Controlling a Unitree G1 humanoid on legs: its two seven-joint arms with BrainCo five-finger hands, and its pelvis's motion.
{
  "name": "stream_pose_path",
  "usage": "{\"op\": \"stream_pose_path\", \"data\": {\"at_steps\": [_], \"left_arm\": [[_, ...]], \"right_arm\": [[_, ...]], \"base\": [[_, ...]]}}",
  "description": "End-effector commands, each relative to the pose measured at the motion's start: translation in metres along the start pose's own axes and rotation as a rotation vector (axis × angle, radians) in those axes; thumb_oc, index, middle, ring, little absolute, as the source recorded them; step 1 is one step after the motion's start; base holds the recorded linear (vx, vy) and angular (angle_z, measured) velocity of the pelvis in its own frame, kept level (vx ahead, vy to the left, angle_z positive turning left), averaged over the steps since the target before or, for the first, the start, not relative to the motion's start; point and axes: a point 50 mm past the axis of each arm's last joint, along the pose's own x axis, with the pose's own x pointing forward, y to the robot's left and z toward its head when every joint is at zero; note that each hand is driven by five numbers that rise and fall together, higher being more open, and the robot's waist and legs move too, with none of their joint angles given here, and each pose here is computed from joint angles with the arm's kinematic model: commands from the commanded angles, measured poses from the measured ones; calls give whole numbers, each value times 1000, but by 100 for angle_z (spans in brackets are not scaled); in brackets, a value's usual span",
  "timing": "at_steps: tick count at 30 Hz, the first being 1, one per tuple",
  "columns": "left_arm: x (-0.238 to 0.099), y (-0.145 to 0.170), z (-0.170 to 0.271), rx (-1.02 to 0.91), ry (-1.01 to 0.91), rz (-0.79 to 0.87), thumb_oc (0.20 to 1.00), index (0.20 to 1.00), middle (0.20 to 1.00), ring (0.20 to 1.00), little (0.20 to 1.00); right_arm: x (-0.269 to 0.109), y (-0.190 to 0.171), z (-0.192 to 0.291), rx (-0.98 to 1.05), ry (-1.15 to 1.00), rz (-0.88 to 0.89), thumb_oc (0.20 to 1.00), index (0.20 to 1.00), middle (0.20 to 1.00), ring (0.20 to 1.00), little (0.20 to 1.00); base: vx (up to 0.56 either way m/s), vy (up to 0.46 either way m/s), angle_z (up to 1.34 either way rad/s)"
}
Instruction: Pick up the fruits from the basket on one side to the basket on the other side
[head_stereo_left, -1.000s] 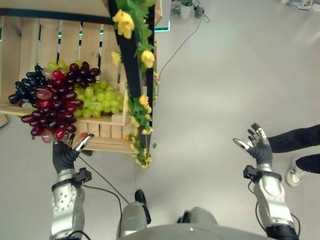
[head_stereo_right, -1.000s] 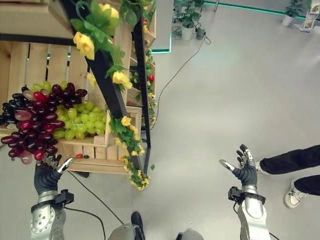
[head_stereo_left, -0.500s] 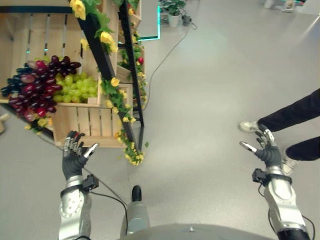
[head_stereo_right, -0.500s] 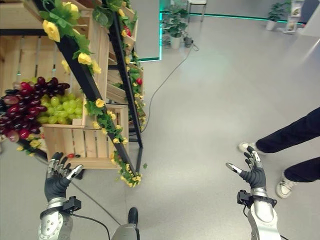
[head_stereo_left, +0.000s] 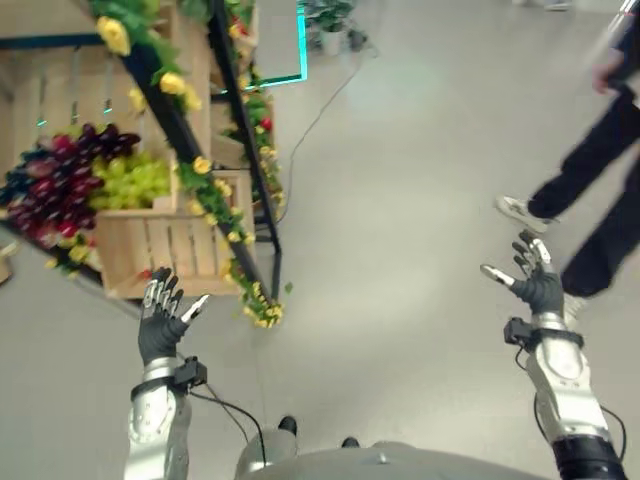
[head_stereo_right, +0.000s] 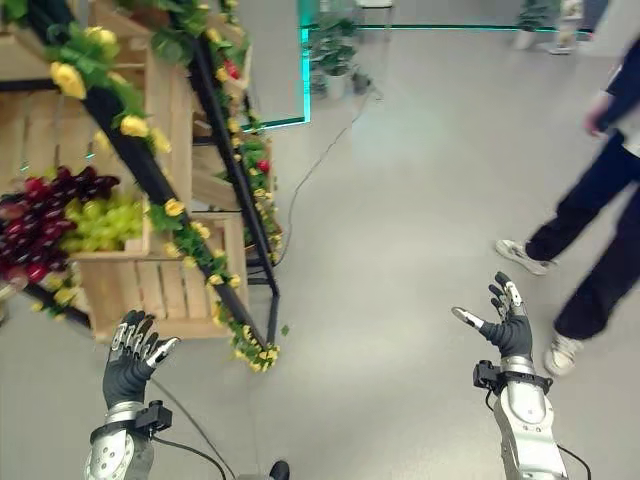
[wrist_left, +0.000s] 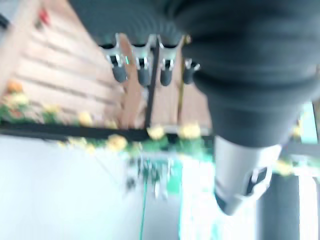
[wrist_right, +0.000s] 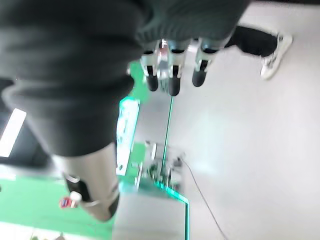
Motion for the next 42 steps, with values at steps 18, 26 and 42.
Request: {"op": "stream_pose_path", "data": {"at_steps": [18, 26, 42], "left_arm": [[26, -9, 65, 137, -299, -199, 1000, 1000, 1000, 1000, 1000], [42, -16, 75, 109, -359, -163, 1000, 1000, 1000, 1000, 1000], [42, -22, 67, 24, -338, -82, 1000, 1000, 1000, 1000, 1000]], "right_arm": [[20, -16, 48, -71, -239, -76, 1000, 1000, 1000, 1000, 1000], [16, -18, 48, -56, -245, -72, 1000, 1000, 1000, 1000, 1000], [12, -14, 40, -36, -218, -76, 1000, 1000, 1000, 1000, 1000]], "base": [[-48, 3, -146], [137, -212, -21], [137, -113, -44]]}}
